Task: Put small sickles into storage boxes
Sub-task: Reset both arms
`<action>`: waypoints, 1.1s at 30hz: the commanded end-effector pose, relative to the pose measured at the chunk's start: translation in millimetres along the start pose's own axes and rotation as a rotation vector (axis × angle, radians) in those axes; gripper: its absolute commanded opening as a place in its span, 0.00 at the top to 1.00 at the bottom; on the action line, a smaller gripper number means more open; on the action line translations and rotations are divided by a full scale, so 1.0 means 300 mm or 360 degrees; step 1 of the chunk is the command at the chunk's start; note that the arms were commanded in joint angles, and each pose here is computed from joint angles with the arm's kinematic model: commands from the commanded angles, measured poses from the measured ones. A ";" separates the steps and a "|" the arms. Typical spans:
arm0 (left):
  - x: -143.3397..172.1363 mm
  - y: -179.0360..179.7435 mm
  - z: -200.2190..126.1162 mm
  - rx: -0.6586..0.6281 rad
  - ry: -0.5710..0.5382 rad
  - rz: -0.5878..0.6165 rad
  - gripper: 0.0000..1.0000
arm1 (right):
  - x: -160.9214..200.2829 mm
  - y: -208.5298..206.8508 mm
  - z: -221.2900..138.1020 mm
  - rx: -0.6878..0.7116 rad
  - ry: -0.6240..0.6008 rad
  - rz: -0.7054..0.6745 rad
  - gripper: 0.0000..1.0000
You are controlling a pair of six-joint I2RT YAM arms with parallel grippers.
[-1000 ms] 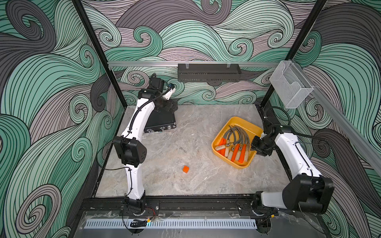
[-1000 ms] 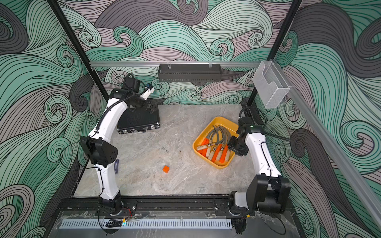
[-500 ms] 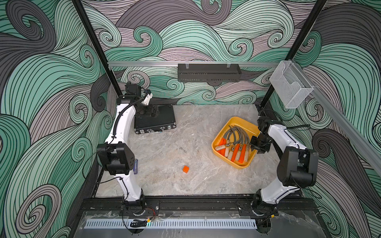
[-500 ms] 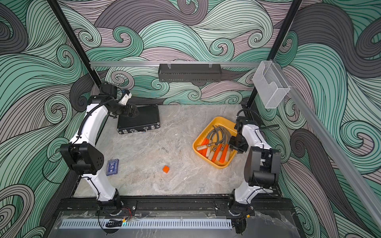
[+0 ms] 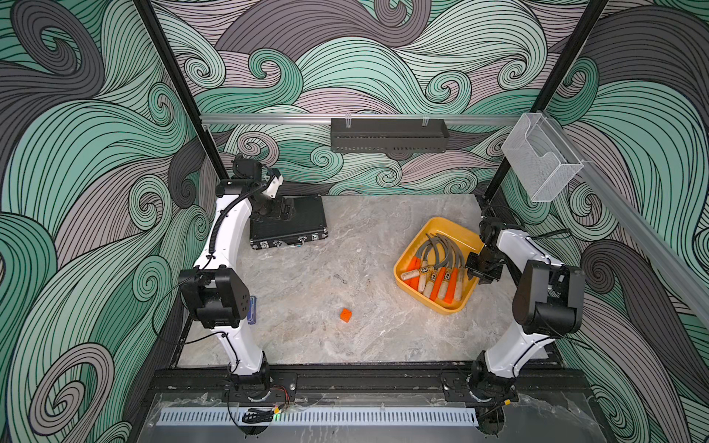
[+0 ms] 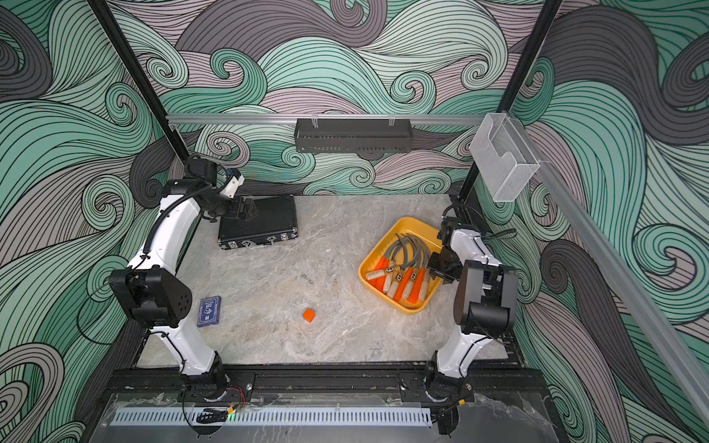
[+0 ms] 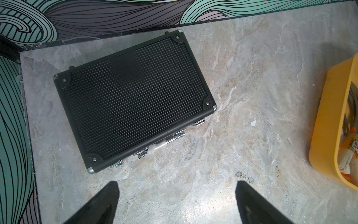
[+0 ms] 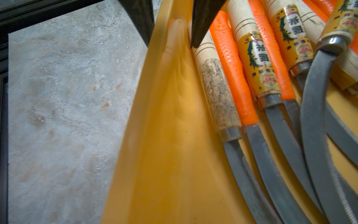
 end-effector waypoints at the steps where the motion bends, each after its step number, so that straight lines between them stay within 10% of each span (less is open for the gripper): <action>1: -0.028 0.018 -0.020 -0.0032 -0.0037 0.0014 0.06 | -0.019 0.016 -0.008 -0.0040 -0.0011 -0.0008 0.66; 17: 0.001 0.187 -0.075 -0.0227 -0.0171 -0.0272 0.02 | -0.006 -0.005 -0.108 -0.0053 -0.0154 -0.0040 0.60; 29: 0.253 0.369 0.100 -0.0410 -0.0691 -0.0695 0.01 | -0.259 0.055 -0.532 -0.0349 -0.0983 0.0086 0.56; 32: 0.311 0.349 0.179 -0.0346 -0.0691 -0.0708 0.01 | -0.300 0.095 -0.646 -0.0539 -0.1394 0.0004 0.01; 33: 0.341 0.344 0.204 -0.0330 -0.0656 -0.0753 0.02 | -0.308 0.095 -0.690 -0.0594 -0.1555 0.0014 0.01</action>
Point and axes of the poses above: each gripper's point midway between its finger pads, its own z axis out along the fingers, its own y axis along the line the jaws close on, x = y × z, the point moved 1 cm from there along -z, back along the fingers, and after that the axes turned 2 degrees about z, right-handed, at the moved point
